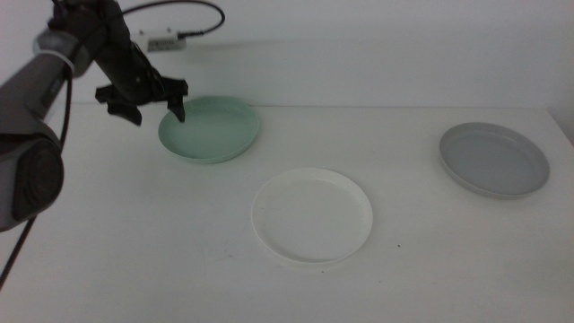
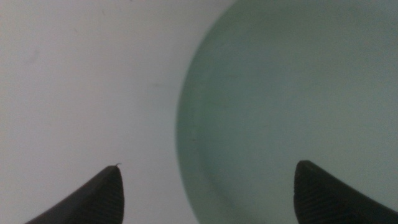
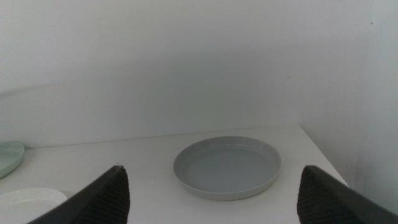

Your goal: Stack the three bowls on top of each other.

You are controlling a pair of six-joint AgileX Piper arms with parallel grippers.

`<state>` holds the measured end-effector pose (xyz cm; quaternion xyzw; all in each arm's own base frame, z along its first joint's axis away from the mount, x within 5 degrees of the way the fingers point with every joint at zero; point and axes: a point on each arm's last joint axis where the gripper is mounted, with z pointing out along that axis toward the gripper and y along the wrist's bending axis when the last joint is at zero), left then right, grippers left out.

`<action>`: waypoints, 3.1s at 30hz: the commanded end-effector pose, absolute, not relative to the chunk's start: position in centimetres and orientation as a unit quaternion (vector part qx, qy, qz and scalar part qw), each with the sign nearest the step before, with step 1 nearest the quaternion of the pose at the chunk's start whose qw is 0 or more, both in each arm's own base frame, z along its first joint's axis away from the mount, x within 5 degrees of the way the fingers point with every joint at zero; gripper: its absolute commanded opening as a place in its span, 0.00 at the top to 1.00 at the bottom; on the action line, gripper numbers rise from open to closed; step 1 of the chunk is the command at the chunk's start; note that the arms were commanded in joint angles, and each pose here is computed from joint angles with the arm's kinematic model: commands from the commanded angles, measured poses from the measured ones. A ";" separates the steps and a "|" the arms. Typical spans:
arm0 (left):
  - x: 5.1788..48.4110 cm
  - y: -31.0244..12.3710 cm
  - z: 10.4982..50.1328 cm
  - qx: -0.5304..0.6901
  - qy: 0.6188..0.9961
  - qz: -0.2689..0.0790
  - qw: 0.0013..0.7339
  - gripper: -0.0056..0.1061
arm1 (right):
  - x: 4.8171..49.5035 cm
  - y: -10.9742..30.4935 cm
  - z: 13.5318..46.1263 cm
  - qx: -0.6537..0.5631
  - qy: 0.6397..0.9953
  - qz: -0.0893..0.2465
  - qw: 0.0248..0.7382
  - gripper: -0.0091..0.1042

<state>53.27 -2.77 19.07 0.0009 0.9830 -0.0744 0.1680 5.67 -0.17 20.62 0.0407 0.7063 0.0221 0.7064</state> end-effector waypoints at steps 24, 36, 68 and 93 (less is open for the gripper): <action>54.2 -2.8 15.9 0.008 0.984 -0.069 0.167 0.97 | 5.6 -0.2 20.6 0.036 0.704 0.019 0.709 0.10; 49.3 -3.4 31.0 0.042 0.959 -0.100 0.262 0.97 | 5.6 -0.2 20.6 0.036 0.704 0.019 0.709 0.10; 35.3 -17.6 23.4 0.043 0.973 -0.167 0.153 0.96 | 5.6 -0.2 20.6 0.036 0.704 0.019 0.709 0.10; 37.0 -18.4 18.9 0.063 0.972 -0.179 0.138 0.69 | 5.6 -0.2 20.6 0.036 0.704 0.019 0.709 0.10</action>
